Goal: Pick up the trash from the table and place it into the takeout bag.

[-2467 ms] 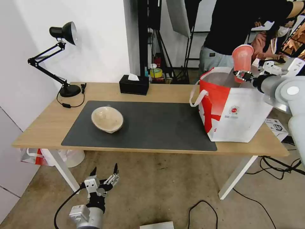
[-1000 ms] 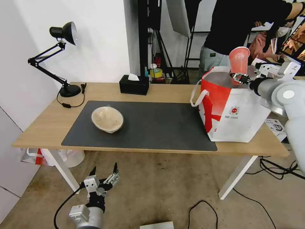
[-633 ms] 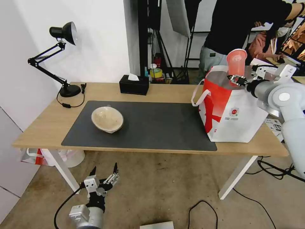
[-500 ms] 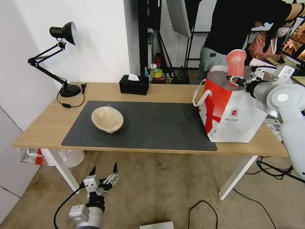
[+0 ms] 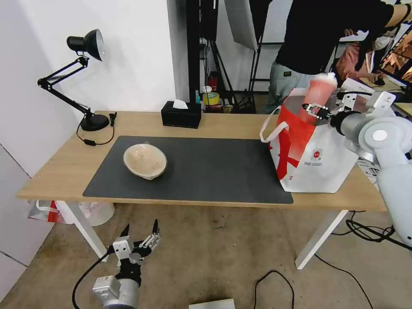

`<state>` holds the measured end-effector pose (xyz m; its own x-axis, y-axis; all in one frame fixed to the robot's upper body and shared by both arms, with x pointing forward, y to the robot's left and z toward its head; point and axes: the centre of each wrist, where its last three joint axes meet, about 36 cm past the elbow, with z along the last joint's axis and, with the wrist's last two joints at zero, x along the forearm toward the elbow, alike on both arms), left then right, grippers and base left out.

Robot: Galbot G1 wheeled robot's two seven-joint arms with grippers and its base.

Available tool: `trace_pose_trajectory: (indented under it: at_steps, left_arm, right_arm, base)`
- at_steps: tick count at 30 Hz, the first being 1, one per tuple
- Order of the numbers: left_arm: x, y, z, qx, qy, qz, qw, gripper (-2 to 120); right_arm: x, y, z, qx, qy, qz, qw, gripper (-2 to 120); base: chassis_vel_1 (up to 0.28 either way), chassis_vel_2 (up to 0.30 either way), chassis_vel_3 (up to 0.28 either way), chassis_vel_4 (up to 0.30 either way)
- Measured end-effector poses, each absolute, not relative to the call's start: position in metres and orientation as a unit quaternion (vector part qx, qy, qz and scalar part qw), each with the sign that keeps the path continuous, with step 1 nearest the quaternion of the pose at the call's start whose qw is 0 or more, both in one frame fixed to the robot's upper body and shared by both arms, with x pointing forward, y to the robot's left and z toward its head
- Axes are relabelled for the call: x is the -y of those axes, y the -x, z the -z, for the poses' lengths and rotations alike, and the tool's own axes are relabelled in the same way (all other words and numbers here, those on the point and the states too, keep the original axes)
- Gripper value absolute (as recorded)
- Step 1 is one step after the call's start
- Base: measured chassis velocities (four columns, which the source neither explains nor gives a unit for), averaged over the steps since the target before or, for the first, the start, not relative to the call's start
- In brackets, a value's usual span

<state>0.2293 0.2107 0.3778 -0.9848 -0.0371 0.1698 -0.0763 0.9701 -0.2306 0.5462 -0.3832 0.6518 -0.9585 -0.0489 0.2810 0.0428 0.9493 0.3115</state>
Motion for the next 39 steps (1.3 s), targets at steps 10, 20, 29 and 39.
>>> trace_pose_trajectory:
  at_steps: [10,20,29,39]
  left_arm:
    - [-0.210,-0.230,-0.378,0.989,-0.030,-0.120,0.081,100]
    - [-0.213,-0.232,-0.379,0.989,-0.031,-0.120,0.079,100]
    - [-0.215,-0.233,-0.380,0.989,-0.031,-0.121,0.077,100]
    - [-0.215,-0.234,-0.386,0.990,-0.031,-0.123,0.069,100]
  right_arm:
    - [0.382,-0.548,-0.655,0.978,-0.001,0.156,0.141,100]
    - [0.383,-0.547,-0.663,0.980,-0.004,0.150,0.132,100]
    - [0.389,-0.536,-0.669,0.988,-0.050,0.148,0.004,100]
    - [0.371,-0.510,-0.665,0.968,-0.099,0.112,-0.199,100]
  base:
    - [0.000,0.000,0.000,0.000]
    - [0.000,0.000,0.000,0.000]
    - [0.000,0.000,0.000,0.000]
    - [0.000,0.000,0.000,0.000]
